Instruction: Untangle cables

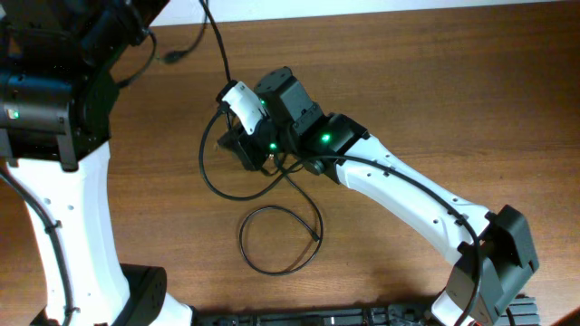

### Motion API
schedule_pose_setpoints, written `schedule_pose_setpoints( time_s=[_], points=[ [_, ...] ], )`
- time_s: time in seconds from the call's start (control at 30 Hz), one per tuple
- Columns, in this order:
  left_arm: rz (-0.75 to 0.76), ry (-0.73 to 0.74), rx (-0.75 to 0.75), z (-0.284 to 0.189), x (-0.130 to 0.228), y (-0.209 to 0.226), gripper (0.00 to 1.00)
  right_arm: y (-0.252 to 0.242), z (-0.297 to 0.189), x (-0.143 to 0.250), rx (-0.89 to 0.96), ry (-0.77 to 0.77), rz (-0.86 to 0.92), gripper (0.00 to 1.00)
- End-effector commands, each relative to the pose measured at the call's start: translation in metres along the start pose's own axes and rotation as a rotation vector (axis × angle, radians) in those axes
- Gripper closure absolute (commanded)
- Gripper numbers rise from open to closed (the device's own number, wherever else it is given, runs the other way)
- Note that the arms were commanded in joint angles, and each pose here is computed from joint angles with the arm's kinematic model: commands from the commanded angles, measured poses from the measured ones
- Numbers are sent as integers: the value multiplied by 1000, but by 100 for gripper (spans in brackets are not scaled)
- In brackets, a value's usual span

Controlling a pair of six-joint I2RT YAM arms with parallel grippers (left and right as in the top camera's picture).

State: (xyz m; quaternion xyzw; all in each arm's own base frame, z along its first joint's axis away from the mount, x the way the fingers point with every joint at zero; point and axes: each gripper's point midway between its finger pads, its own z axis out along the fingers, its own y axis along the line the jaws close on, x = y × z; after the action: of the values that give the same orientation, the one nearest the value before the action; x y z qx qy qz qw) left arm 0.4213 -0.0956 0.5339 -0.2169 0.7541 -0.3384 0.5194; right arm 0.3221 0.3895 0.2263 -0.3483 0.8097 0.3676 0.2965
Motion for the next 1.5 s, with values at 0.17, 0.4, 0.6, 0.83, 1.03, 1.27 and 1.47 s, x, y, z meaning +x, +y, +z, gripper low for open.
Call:
schedule_pose_setpoints(
  time_s=[0.17,0.4,0.6,0.83,1.03,1.27,1.47],
  points=[
    [25,-533,-659,-60,-90,120,100,-136,-80,58,333,115,725,96],
    [16,-568,-7,-50,-155,24,100,-193,-132,118,526,196,931,96],
    [103,-792,328,-101,-193,-55,100,-200,-117,151,529,234,962,96],
    [45,-887,229,-108,-206,-35,100,-201,-109,171,528,253,973,96],
    [140,-847,-69,-61,-204,25,100,-197,-108,174,524,274,978,80],
    [371,-871,-238,9,-222,76,100,-164,-81,172,478,333,890,11],
    [341,-961,-476,33,-269,207,100,-157,-72,168,487,331,836,0]
  ],
)
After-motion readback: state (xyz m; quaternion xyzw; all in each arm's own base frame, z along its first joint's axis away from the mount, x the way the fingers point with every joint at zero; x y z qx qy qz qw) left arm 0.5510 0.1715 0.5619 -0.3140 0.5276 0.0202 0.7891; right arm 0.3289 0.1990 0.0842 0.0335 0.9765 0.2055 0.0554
